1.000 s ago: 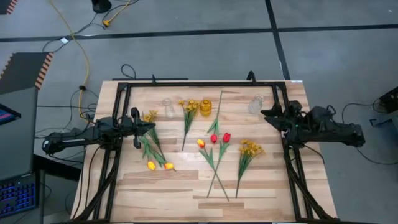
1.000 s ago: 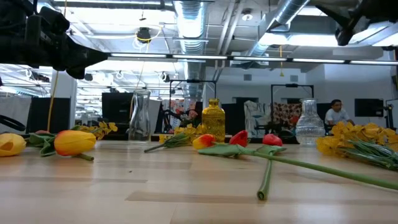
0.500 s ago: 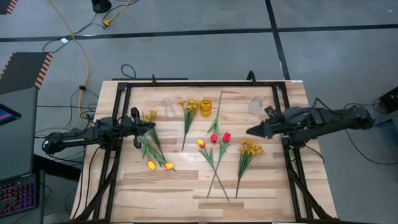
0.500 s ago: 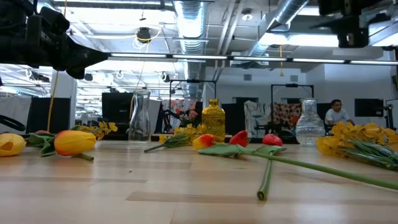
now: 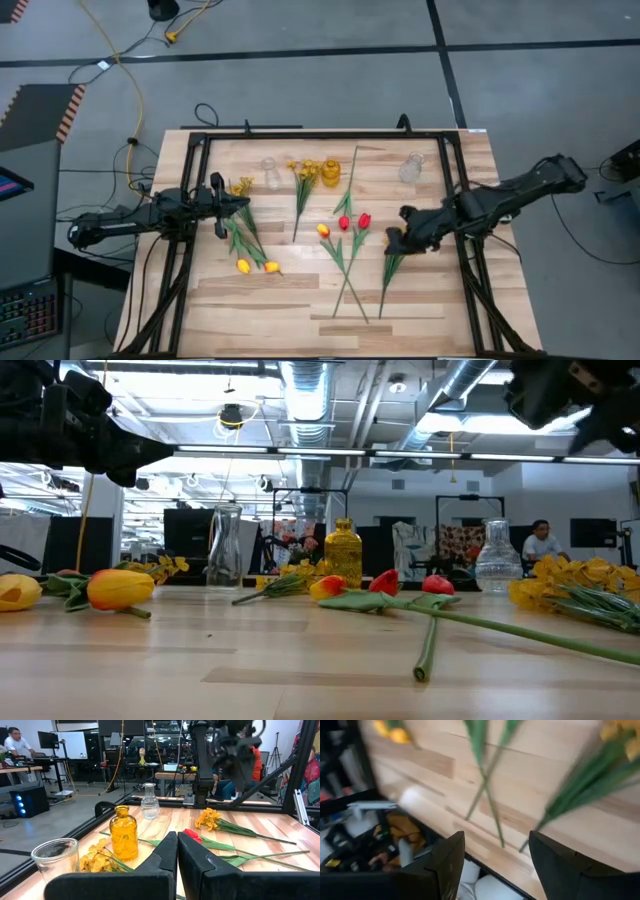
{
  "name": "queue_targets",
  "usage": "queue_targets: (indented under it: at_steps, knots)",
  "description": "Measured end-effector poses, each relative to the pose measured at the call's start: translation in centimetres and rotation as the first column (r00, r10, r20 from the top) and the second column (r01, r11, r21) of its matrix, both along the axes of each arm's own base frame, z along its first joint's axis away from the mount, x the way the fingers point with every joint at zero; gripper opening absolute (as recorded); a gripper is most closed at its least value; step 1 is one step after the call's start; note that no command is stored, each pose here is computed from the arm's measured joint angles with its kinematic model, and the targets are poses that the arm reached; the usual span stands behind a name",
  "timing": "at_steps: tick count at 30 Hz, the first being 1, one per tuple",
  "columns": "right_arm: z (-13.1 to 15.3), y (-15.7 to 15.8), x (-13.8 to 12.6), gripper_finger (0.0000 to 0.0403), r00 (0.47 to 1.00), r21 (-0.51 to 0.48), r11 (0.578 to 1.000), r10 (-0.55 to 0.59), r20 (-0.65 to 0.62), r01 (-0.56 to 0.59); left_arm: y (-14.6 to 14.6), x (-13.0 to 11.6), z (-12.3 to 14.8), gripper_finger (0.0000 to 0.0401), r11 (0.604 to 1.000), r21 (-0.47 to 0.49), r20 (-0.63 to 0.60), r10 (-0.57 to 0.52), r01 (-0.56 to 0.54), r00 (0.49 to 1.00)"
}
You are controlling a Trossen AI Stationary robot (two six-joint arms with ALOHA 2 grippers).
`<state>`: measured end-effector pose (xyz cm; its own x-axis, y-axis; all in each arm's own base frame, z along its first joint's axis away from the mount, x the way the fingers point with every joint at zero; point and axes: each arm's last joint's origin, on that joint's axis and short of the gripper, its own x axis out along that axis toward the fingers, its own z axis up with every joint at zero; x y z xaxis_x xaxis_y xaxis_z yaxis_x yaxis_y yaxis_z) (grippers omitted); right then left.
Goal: Sort flowers into vase by color
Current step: Put the right yellow flowers into the right transparent flower vase
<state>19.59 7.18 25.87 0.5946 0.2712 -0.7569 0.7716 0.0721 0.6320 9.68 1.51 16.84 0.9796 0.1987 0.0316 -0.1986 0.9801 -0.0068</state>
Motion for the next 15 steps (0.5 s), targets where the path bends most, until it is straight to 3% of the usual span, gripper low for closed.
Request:
queue_targets:
  at_steps: [9, 15]
  knots:
    - [-4.3, 2.6, 1.2, 0.0249, 0.948, -0.003, 0.994, -0.104, -0.301, 0.109, 0.0, 0.0, 0.0, 0.0, 1.0, 0.0, 0.0, 0.0, 0.0, 1.0]
    - [-6.9, 3.4, 2.2, 0.0249, 0.904, -0.056, 0.989, -0.145, -0.401, 0.134, 0.0, 0.0, 0.0, 0.0, 1.0, 0.0, 0.0, 0.0, 0.0, 1.0]
